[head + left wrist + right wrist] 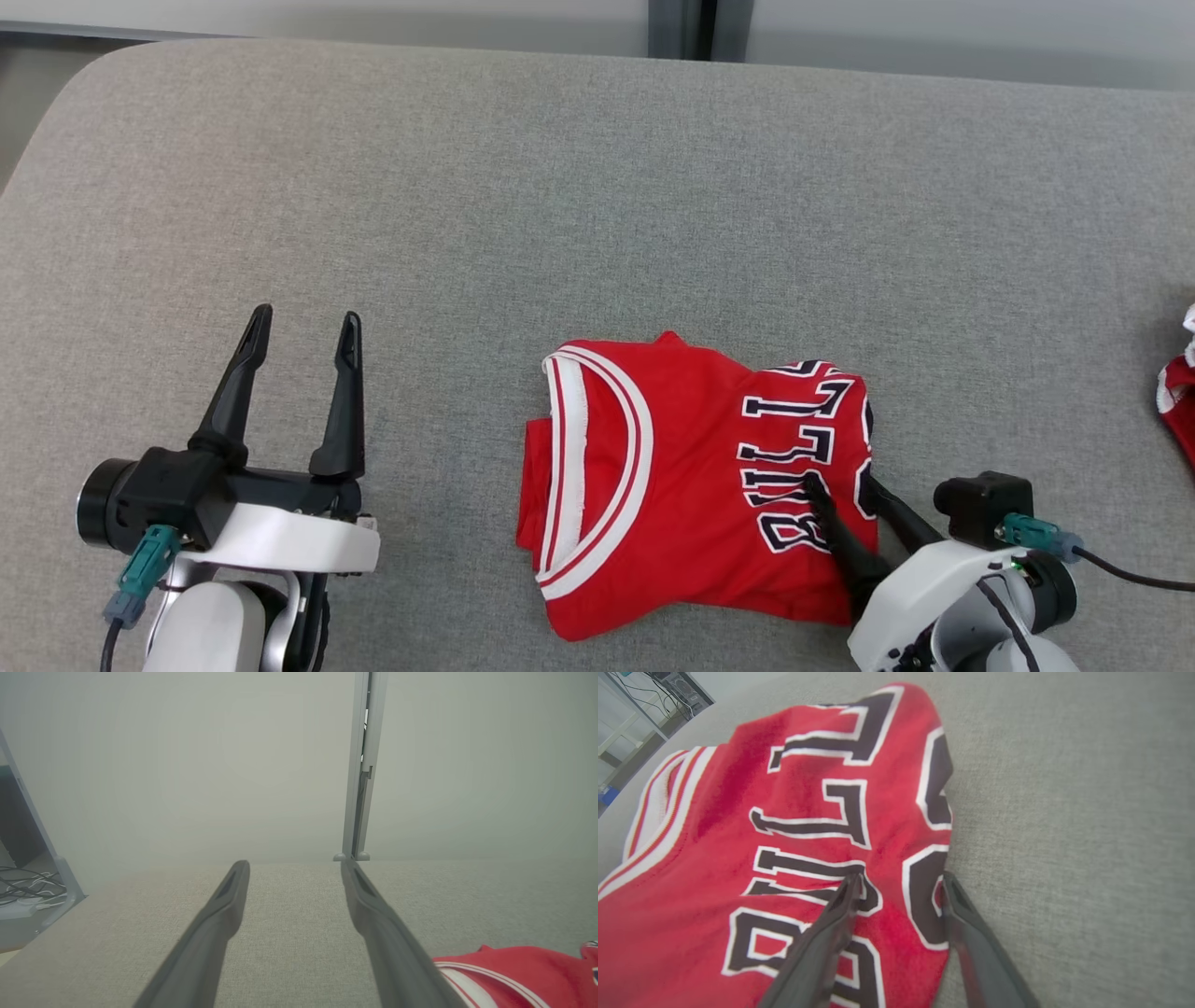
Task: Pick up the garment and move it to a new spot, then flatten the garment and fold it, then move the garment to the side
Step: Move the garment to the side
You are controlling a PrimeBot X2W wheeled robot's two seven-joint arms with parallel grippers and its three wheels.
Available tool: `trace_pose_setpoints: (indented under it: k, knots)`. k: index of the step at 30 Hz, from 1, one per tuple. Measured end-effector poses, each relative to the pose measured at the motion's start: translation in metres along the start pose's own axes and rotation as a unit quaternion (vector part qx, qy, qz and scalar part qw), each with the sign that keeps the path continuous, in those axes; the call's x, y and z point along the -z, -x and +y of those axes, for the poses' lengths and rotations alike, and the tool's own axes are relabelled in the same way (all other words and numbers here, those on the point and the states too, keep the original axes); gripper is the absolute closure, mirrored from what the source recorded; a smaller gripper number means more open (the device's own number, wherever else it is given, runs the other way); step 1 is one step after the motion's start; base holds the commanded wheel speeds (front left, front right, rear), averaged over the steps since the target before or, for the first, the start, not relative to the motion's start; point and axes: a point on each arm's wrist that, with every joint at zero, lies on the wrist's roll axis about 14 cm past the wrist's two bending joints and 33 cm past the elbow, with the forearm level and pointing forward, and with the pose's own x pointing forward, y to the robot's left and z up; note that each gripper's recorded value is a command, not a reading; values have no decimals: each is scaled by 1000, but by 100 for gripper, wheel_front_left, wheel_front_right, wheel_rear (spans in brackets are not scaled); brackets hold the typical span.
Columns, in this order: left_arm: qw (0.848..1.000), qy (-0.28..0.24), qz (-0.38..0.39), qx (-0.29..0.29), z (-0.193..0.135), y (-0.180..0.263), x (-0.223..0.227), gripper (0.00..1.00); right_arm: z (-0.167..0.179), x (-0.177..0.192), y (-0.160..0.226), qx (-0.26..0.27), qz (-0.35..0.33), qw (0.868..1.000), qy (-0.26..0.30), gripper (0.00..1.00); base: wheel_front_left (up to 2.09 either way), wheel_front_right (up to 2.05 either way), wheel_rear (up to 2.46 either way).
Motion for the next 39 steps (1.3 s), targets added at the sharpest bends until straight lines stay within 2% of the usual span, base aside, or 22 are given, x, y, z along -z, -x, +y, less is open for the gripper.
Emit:
trace_pose_setpoints:
  k: [1,2,8,15,24,25,29,32,34,39]
  knots:
    - [1000,0,1,0,0,0,1,0,-1,1,-2,0,2,1000,-3,58,0,0,0]
    - [1000,0,3,0,0,-1,2,0,-1,3,-4,-1,3,1000,-9,100,0,0,0]
    - [1000,-2,-4,5,-1,-9,2,0,-6,-6,-6,1,-17,1000,19,100,0,0,0]
    - [999,2,-5,41,-22,-27,8,0,-63,-37,29,83,-70,990,92,100,0,0,0]
    - [992,8,-3,124,-75,-60,20,0,-118,-93,91,179,-142,957,180,100,0,0,0]
    - [990,13,-2,143,-89,-66,23,0,-128,-110,101,195,-156,947,201,100,0,0,0]
    - [984,24,-2,179,-115,-78,29,0,-154,-145,118,231,-178,927,237,100,0,0,0]
    - [981,26,5,194,-124,-85,38,0,-176,-167,125,252,-183,914,259,100,0,0,0]
    - [980,26,6,196,-126,-87,41,0,-183,-173,127,258,-181,911,268,100,0,0,0]
    - [977,33,22,208,-133,-89,57,0,-231,-187,141,309,-163,898,269,100,0,0,0]
